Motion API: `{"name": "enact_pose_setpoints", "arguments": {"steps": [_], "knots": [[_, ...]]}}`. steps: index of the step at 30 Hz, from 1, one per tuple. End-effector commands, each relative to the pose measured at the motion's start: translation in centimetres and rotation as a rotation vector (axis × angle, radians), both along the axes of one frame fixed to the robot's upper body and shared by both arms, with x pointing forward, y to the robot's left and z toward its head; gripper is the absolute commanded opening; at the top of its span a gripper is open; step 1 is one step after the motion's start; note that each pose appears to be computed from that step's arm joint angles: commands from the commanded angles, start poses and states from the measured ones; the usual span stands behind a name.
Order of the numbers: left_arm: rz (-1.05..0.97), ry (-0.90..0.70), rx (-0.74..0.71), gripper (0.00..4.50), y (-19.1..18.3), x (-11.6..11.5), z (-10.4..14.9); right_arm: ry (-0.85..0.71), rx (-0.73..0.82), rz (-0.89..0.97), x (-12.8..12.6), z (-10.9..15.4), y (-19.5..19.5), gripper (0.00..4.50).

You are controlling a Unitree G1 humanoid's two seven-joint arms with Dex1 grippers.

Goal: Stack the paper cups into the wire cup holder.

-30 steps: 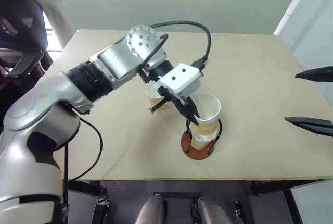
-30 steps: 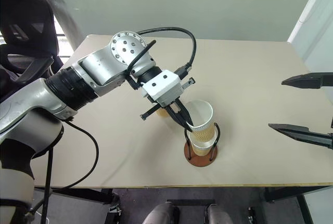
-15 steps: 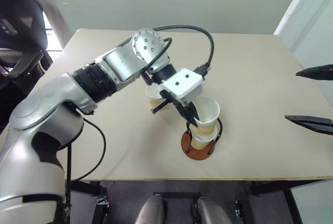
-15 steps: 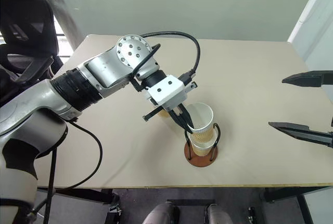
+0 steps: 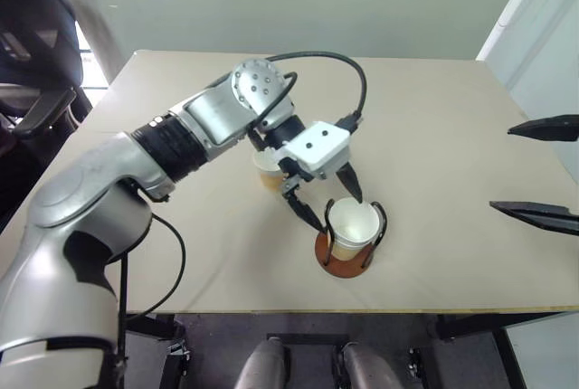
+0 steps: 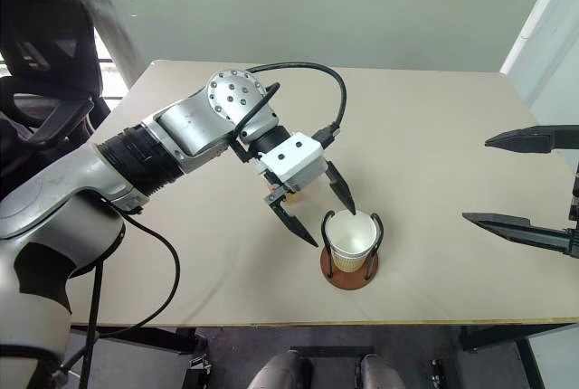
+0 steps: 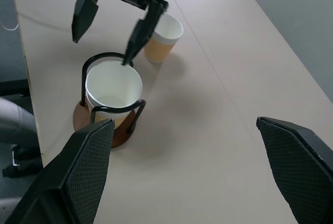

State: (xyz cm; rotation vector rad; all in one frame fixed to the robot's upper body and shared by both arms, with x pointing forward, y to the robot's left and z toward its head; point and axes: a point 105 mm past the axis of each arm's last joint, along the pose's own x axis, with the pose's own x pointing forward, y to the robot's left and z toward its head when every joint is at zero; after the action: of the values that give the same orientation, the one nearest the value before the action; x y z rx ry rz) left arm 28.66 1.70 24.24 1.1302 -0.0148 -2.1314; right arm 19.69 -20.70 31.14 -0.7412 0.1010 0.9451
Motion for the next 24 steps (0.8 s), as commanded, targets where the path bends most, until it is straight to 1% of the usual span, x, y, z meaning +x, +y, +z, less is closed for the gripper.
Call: {"name": "enact_pose_setpoints", "arguments": {"steps": [1,3,4,7,10,12,13,16,20,23,24], "knots": [[0.029,-0.018,-0.073,4.48,0.3,0.6,2.5,-0.028,-0.014,0.008,0.0,0.6,0.0,4.50],[0.089,-0.026,-0.101,4.48,1.0,1.4,3.2,-0.028,-0.016,0.013,0.3,0.6,0.0,4.50],[0.145,-0.040,-0.112,4.48,1.9,2.2,3.7,-0.030,-0.017,0.017,0.5,0.6,-0.1,4.50],[0.350,-0.097,-0.085,4.48,6.5,4.5,4.2,-0.036,-0.017,0.033,0.9,0.7,-0.1,4.50],[0.472,-0.088,-0.053,4.48,9.6,5.2,3.6,-0.036,-0.016,0.041,1.3,0.4,-0.2,4.50],[0.554,-0.081,-0.009,4.48,11.6,5.9,2.1,-0.036,-0.013,0.050,1.7,0.3,-0.2,4.50],[0.566,-0.076,-0.009,4.48,11.9,6.1,1.6,-0.037,-0.012,0.055,1.8,0.2,-0.1,4.50],[0.590,-0.050,-0.055,4.48,11.2,6.9,1.0,-0.039,-0.015,0.071,2.2,0.2,0.0,4.50],[0.614,-0.040,-0.026,4.48,11.2,7.7,-0.9,-0.045,-0.024,0.078,2.3,0.5,0.1,4.50],[0.639,0.005,-0.060,4.48,10.7,8.3,-1.5,-0.045,-0.030,0.072,2.2,0.6,0.0,4.50],[0.645,-0.001,-0.043,4.48,10.8,8.4,-1.8,-0.044,-0.031,0.069,2.1,0.6,0.0,4.50]]}}
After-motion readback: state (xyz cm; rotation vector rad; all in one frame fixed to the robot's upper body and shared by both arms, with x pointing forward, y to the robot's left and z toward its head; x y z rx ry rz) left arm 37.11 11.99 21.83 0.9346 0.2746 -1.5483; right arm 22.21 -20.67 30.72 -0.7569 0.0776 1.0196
